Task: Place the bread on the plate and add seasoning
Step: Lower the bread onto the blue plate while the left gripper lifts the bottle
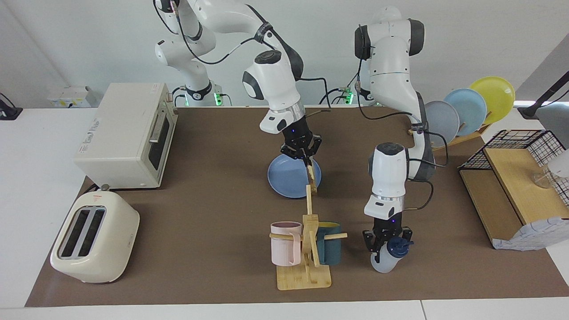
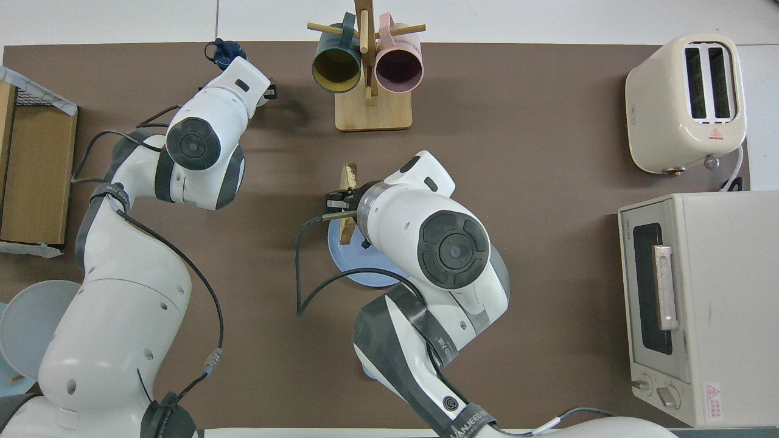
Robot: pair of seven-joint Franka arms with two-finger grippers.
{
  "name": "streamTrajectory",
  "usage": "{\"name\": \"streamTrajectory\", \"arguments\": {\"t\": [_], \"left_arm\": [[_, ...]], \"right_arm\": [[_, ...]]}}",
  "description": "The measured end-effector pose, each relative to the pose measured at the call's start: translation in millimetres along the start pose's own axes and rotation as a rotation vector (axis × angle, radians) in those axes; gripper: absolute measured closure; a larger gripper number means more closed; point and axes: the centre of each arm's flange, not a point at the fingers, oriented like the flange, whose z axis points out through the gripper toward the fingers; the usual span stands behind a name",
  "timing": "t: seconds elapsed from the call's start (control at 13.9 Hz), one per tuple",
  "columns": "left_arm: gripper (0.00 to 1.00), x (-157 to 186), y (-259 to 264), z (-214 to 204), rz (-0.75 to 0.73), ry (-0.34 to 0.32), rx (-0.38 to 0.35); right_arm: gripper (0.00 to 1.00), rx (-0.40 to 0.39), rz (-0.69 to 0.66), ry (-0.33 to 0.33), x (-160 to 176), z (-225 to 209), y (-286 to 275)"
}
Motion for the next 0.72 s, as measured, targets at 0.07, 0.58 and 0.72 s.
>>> {"name": "streamTrajectory", "arguments": {"t": [0.07, 0.58, 0.72], "left_arm": [[0.44, 0.6, -2.7, 0.5, -0.003, 0.000, 0.002], [0.53, 24.9, -32.0, -14.4, -0.036, 0.037, 0.014], [0.53, 35.6, -33.1, -27.2, 0.029, 0.049, 0.011]], "right_arm": [[0.93, 0.000, 0.000, 0.000, -6.7, 0.9, 1.8], [0.93, -0.009, -0.011, -0.023, -21.2, -7.6, -0.7], [0.93, -0.021, -0.015, -0.045, -20.7, -13.8, -4.7]]}}
